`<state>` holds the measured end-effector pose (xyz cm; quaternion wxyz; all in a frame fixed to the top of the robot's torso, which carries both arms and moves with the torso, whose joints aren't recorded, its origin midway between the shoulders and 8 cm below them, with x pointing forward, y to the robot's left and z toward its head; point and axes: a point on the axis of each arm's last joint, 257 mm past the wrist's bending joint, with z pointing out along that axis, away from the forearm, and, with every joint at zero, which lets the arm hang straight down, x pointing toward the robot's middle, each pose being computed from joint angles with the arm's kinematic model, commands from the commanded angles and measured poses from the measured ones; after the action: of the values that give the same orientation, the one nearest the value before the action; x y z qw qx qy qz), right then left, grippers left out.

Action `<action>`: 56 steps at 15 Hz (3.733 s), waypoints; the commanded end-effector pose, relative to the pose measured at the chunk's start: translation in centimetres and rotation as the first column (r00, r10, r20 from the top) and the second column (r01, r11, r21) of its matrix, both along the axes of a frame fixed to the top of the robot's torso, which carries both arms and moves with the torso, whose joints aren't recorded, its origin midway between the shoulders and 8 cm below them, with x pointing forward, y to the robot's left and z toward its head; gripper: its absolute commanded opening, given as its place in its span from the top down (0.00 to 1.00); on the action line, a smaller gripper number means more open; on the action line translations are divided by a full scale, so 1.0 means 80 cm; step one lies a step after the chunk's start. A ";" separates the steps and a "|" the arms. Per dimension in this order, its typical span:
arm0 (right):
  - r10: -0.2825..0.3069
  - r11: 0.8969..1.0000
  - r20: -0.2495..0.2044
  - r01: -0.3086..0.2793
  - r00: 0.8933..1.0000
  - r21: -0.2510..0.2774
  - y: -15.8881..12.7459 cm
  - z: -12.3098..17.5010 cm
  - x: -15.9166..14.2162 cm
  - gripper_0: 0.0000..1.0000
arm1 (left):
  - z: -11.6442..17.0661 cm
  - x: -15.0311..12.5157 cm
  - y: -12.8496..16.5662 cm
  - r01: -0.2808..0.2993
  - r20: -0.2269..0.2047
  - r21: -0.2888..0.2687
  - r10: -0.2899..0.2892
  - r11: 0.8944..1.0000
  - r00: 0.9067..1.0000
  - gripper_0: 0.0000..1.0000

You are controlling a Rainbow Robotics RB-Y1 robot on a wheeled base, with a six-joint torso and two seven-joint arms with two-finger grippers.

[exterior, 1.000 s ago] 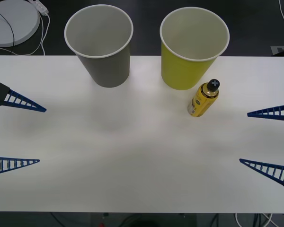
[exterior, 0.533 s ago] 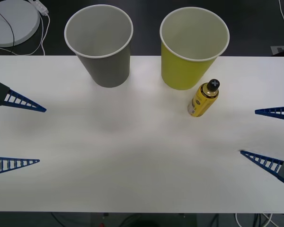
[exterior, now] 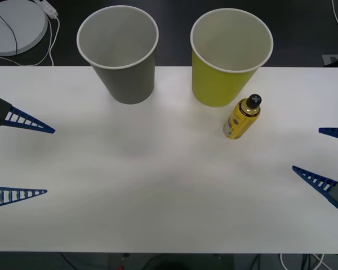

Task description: Put the can into the green bin and the plastic bottle into the gray bin

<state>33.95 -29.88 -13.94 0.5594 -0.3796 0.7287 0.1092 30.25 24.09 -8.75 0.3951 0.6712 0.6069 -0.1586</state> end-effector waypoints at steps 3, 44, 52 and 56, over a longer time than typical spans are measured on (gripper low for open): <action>-0.096 0.994 -0.026 0.097 0.995 0.053 -0.027 -0.018 0.010 0.00 | 0.000 0.000 0.000 0.000 0.000 0.000 0.000 1.000 1.000 0.00; -0.223 0.951 0.068 0.201 0.973 0.235 0.084 -0.090 0.172 0.00 | 0.000 0.000 0.000 0.000 0.000 0.000 0.000 1.000 1.000 0.00; -0.209 0.958 0.091 0.185 0.974 0.218 0.098 -0.091 0.189 0.00 | 0.000 0.000 0.000 0.000 0.000 0.000 0.000 1.000 1.000 0.00; -0.208 0.959 0.104 0.183 0.973 0.215 0.104 -0.089 0.199 0.00 | 0.000 0.000 0.000 0.000 0.000 0.000 0.000 1.000 1.000 0.00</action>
<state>49.78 -21.64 -21.06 0.6477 -0.2514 0.7115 0.1048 30.25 24.10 -8.75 0.3950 0.6712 0.6068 -0.1587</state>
